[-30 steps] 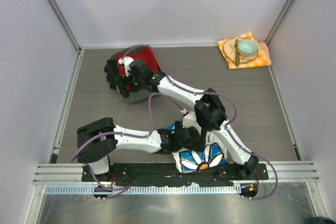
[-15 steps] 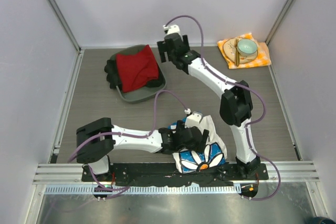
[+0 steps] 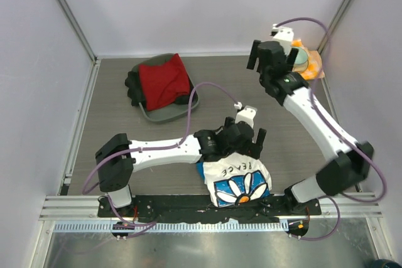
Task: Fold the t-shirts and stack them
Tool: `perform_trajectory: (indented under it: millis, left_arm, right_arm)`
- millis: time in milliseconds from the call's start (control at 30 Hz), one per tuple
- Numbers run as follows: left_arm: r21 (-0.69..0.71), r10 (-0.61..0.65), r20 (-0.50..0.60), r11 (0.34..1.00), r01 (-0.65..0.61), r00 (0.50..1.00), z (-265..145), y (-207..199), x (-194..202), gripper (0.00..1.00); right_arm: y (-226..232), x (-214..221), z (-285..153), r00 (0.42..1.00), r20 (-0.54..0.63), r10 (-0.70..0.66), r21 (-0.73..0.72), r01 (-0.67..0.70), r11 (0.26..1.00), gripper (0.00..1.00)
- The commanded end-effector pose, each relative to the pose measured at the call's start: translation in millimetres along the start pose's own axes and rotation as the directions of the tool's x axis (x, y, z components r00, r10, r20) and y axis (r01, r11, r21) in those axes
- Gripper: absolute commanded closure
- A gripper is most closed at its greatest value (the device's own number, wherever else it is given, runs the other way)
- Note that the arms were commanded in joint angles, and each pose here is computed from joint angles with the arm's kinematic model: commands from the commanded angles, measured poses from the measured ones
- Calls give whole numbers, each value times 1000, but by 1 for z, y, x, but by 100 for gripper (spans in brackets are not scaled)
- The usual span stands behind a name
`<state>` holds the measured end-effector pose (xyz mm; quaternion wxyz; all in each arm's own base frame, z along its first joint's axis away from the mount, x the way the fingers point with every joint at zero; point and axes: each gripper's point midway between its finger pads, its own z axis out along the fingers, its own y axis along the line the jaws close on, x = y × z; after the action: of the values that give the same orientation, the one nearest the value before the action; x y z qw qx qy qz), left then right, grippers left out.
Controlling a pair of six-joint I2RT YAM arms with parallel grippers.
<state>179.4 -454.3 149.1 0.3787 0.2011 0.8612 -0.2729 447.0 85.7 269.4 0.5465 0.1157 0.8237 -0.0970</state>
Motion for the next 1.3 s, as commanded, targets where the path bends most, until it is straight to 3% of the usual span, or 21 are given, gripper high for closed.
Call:
perform_trajectory:
  millis: [0,133,333,467,633,900,1267]
  left_arm:
    - [-36,70,61,997,-67,996,-12,2,-53,0]
    - [-125,38,109,992,-24,993,-33,38,-97,0]
    - [-242,-119,162,958,156,980,-61,134,-138,0]
    - [-278,-227,184,921,272,956,-66,184,-139,0]
    - [-385,-316,168,851,357,934,-60,244,-122,0]
    - [-453,-421,149,776,440,895,-45,283,-95,0]
    - [-450,-451,138,765,461,882,-39,291,-75,0]
  right_arm:
    - [-38,-52,-70,981,119,155,-6,-156,988,0]
    - [-54,-16,-98,982,14,189,-38,-189,981,1]
    - [-70,29,-139,970,-64,234,-154,-241,958,0]
    - [-44,64,-161,952,-207,226,-317,-284,905,1]
    - [2,125,-185,918,-385,99,-476,-289,831,1]
    - [46,212,-222,837,-541,-88,-560,-281,779,0]
    - [50,267,-255,775,-600,-197,-566,-237,790,0]
